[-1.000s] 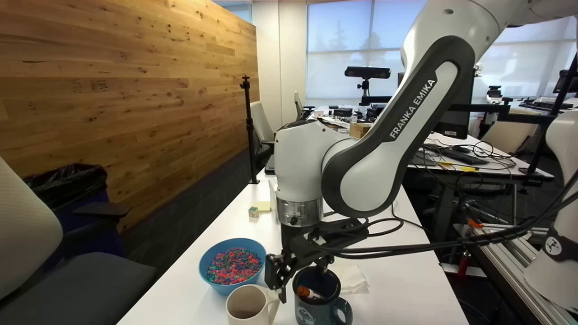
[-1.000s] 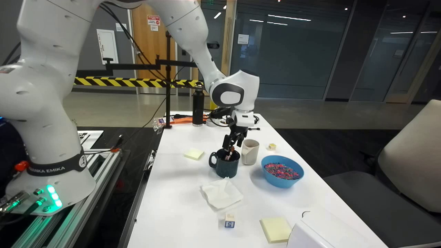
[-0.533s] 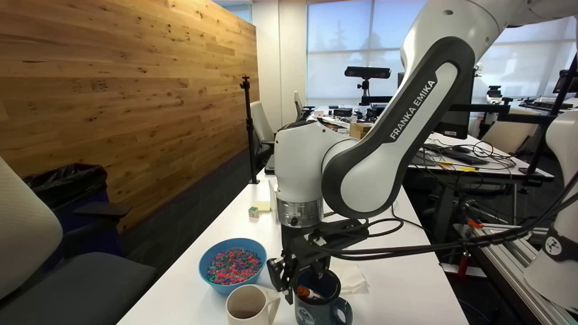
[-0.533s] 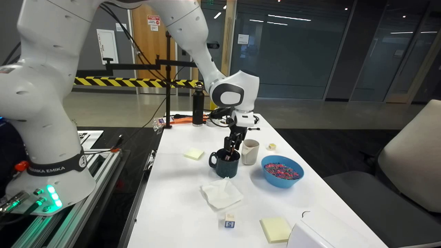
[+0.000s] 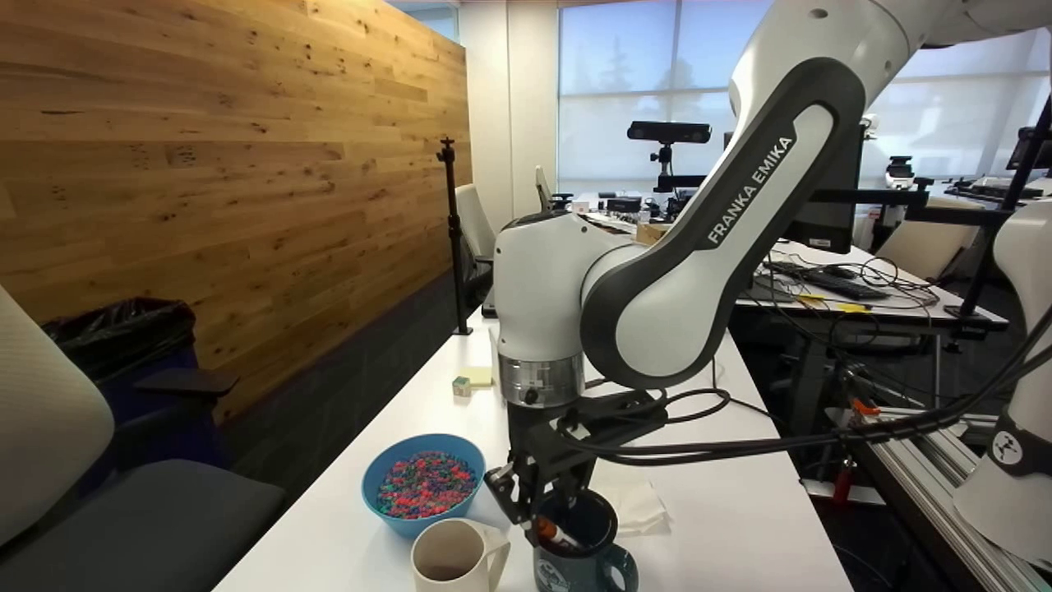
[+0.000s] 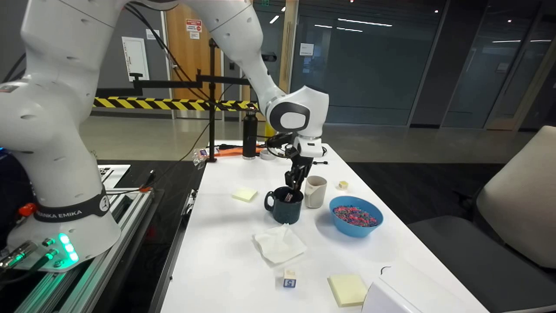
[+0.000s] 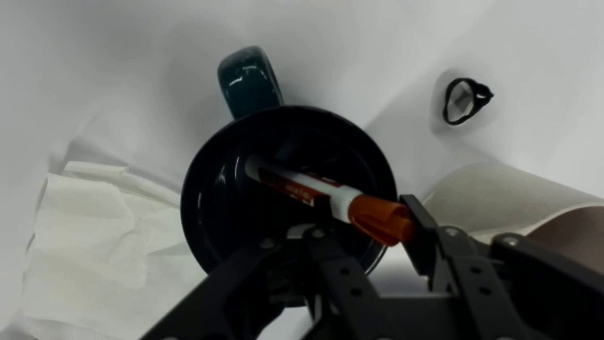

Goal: Take the red marker out of the mug.

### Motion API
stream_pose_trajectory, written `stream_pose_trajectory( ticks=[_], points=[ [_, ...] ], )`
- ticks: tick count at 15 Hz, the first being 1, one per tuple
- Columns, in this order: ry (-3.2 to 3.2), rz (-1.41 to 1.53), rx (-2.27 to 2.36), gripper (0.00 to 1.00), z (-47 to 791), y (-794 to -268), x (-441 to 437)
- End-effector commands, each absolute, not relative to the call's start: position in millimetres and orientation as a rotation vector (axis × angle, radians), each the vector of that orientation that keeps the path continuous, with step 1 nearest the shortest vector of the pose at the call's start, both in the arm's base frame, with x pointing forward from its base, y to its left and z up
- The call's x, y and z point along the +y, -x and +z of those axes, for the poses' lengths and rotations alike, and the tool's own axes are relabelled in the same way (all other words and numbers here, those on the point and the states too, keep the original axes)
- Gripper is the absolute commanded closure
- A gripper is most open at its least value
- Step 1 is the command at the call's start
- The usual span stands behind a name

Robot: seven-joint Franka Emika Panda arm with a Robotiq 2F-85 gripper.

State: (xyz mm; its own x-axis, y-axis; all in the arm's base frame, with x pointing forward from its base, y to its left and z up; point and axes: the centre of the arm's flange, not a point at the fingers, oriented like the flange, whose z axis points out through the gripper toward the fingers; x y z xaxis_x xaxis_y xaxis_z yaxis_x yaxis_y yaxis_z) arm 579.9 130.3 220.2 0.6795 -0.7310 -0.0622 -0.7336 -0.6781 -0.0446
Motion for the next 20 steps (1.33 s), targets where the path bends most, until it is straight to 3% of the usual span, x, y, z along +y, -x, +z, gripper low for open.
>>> stream_pose_trajectory(
  ticks=[1, 12, 20],
  points=[
    [2.849, 0.061, 1.205, 0.87, 220.7, -581.7, 131.6],
    [2.846, 0.071, 1.220, 0.99, 233.7, -580.4, 127.2],
    [2.822, 0.078, 1.212, 0.96, 243.6, -577.7, 128.0]
  ],
)
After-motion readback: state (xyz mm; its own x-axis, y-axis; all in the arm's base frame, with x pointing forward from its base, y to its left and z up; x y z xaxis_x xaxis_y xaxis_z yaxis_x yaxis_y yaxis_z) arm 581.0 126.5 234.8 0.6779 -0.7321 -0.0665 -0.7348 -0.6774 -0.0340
